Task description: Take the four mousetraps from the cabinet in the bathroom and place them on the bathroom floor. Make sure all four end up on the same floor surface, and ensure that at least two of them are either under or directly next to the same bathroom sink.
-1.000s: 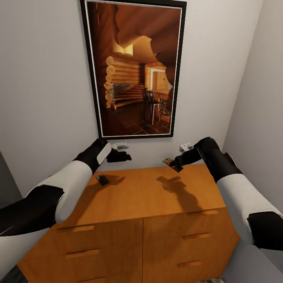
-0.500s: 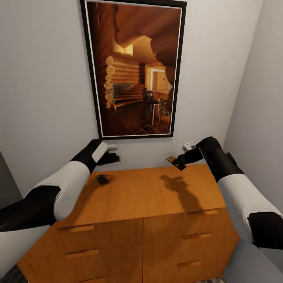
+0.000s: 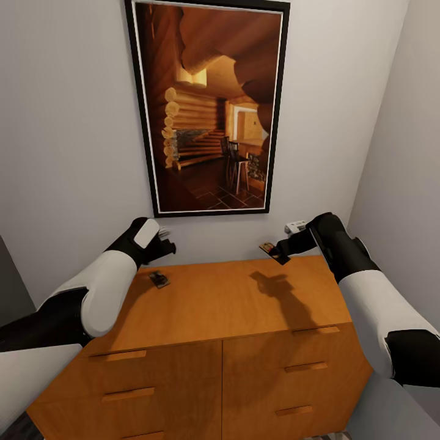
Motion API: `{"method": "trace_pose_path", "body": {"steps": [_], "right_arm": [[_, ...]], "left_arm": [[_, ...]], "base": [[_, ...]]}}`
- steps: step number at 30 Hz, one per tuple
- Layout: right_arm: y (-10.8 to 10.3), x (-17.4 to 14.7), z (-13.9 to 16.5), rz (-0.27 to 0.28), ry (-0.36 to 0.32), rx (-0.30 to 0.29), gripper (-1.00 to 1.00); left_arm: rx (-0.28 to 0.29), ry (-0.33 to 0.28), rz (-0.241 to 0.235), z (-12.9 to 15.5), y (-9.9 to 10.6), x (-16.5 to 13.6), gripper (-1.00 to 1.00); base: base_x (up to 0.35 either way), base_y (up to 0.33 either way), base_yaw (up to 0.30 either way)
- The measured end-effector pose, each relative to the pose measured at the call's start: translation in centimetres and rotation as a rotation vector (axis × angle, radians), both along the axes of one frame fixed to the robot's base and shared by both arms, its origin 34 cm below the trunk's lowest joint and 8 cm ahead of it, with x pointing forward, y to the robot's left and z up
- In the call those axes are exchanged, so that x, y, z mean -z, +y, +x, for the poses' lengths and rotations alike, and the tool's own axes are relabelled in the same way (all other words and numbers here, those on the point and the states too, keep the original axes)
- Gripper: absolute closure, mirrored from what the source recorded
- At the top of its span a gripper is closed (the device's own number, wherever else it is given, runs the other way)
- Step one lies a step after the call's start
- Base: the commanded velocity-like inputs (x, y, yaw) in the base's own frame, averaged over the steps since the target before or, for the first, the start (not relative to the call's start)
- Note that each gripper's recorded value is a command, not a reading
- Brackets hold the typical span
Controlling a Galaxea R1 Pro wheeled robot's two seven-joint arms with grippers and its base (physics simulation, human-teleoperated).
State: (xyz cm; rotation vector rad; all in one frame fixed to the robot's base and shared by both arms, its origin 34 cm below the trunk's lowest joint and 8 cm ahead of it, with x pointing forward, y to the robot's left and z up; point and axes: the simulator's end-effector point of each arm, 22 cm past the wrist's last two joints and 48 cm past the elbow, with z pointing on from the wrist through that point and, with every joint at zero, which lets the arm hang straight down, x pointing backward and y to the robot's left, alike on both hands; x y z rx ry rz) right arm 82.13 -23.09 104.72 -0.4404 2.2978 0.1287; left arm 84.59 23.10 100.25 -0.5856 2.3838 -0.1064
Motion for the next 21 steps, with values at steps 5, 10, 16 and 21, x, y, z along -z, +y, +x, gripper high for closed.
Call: {"method": "trace_pose_path", "body": {"steps": [5, 10, 16, 21], "right_arm": [[0.04, 0.06, 0.0, -0.003, 0.001, 0.0, 1.0], [0.03, 0.08, 0.0, -0.006, 0.001, 0.0, 1.0], [0.02, 0.07, 0.01, -0.006, 0.001, 0.0, 1.0], [0.11, 0.04, 0.02, -0.004, 0.0, 0.0, 1.0]], "left_arm": [[-0.028, -0.008, -0.004, 0.09, 0.37, -0.03, -1.0], [-0.041, -0.012, -0.023, 0.15, 0.41, -0.05, -1.0], [-0.045, -0.012, -0.031, 0.14, 0.49, -0.02, -1.0], [-0.043, -0.005, -0.031, 0.05, 0.47, 0.15, -1.0]], "base": [[0.0, 0.0, 0.0], [0.0, 0.0, 0.0], [0.0, 0.0, 0.0], [0.0, 0.0, 0.0]]}}
